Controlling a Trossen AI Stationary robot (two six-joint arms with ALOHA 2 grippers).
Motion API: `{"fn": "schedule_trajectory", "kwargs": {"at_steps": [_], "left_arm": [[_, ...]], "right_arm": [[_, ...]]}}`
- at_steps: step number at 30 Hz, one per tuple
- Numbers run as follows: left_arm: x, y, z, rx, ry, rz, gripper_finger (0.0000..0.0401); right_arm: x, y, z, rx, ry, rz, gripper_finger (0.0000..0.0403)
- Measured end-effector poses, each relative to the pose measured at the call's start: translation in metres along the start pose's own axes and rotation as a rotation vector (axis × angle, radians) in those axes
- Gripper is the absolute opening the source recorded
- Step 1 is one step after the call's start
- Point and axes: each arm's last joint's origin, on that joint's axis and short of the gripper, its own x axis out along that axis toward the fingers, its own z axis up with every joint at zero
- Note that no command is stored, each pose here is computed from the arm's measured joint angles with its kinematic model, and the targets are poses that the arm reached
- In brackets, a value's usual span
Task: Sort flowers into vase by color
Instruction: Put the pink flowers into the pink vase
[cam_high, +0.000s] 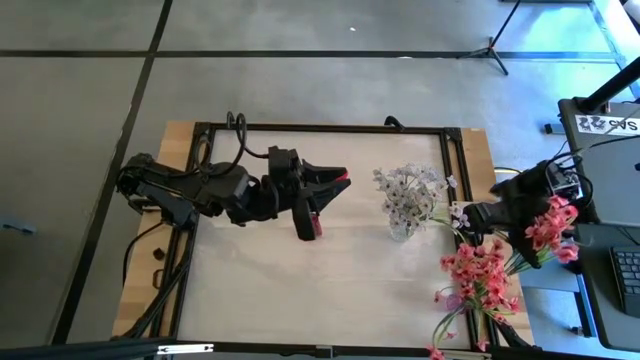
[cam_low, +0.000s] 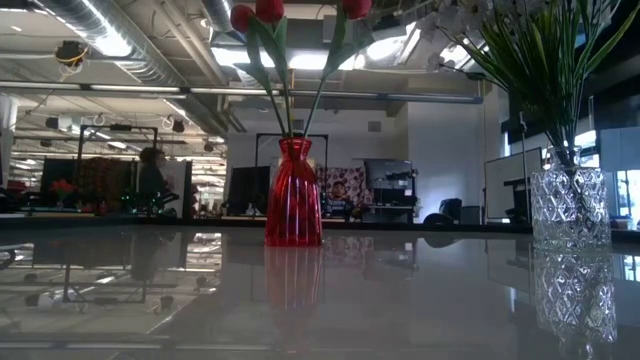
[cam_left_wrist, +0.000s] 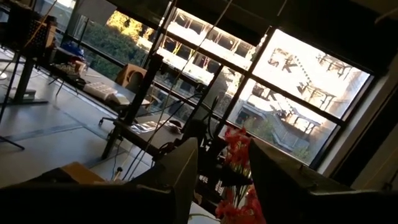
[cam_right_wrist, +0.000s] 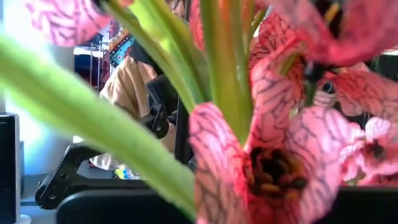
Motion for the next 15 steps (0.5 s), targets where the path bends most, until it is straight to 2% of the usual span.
{"fn": "schedule_trajectory", "kwargs": {"at_steps": [10, 15], "left_arm": [[0.0002, 0.0005, 0.0002, -0.004, -0.004, 0.011, 0.0141], [0.0004, 0.0009, 0.0004, -0.004, -0.006, 0.013, 0.0141]], "right_arm": [[0.0007, -0.0007, -0.0047, 0.006, 0.011, 0.039, 0.0], [0.0055, -0.0012, -0.0076, -0.03, -0.033, 0.073, 0.0]]}}
